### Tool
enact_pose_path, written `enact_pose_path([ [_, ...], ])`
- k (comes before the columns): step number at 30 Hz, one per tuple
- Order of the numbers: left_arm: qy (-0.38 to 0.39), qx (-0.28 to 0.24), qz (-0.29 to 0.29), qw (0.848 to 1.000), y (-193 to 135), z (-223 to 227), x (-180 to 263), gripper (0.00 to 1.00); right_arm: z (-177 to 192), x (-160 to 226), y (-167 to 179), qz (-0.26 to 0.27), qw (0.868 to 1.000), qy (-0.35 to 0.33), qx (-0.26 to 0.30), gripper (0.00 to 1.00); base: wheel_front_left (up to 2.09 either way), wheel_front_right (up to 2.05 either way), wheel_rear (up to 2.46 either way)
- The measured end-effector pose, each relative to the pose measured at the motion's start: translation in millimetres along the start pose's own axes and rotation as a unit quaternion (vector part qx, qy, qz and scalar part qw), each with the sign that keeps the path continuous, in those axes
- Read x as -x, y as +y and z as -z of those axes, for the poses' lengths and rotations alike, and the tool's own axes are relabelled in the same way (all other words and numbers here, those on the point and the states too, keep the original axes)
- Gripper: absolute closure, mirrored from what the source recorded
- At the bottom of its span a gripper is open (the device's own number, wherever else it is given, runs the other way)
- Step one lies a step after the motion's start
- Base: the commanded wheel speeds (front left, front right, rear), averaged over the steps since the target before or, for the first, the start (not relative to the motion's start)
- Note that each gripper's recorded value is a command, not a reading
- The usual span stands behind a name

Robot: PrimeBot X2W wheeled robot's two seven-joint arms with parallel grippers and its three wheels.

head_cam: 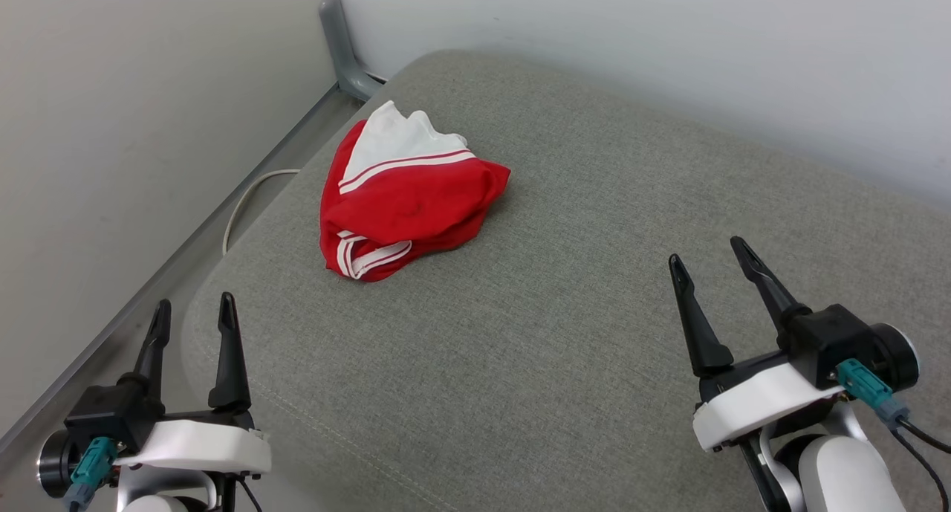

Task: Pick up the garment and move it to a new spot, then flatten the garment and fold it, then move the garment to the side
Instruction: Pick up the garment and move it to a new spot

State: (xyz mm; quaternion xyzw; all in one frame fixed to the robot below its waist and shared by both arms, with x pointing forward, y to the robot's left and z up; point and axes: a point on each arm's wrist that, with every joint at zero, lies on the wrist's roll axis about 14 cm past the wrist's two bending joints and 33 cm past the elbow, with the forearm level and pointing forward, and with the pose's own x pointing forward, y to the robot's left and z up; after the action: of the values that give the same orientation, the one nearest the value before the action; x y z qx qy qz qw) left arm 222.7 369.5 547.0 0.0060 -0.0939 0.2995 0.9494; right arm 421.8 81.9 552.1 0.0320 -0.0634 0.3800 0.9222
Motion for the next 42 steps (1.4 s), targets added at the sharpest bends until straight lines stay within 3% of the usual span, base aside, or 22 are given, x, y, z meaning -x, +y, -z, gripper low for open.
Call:
enact_pose_path([
  [11,0.011,0.009,0.019,1.000,-12.6,7.9,-10.9,0.00,4.6,0.6,-11.5,0.015,1.000,0.002,-0.001,0.00,0.00,0.00,0.00],
  [21,0.036,0.034,0.074,0.996,-52.5,4.8,-92.2,0.00,17.3,9.6,-45.8,0.059,0.998,0.019,0.003,0.00,0.00,0.00,0.00],
  [23,0.050,0.059,0.088,0.993,-69.3,6.1,-113.8,0.00,21.8,13.8,-57.3,0.074,0.997,0.025,0.003,0.00,0.00,0.00,0.00],
  [27,0.136,0.055,0.136,0.980,-101.0,35.9,-139.3,0.00,31.1,21.7,-79.6,0.102,0.994,0.033,0.005,0.00,0.00,0.00,0.00],
  [34,0.285,0.008,0.154,0.946,-114.3,96.6,-170.7,0.00,55.3,35.3,-112.8,0.144,0.988,0.053,-0.005,0.00,0.00,0.00,0.00],
  [38,0.362,-0.018,0.153,0.919,-117.4,129.2,-179.6,0.00,68.7,39.2,-126.2,0.159,0.985,0.062,-0.010,0.00,0.00,0.00,0.00],
  [42,0.450,-0.039,0.149,0.880,-118.4,168.1,-172.3,0.00,83.7,43.8,-136.6,0.171,0.982,0.074,-0.015,0.00,0.00,0.00,0.00],
])
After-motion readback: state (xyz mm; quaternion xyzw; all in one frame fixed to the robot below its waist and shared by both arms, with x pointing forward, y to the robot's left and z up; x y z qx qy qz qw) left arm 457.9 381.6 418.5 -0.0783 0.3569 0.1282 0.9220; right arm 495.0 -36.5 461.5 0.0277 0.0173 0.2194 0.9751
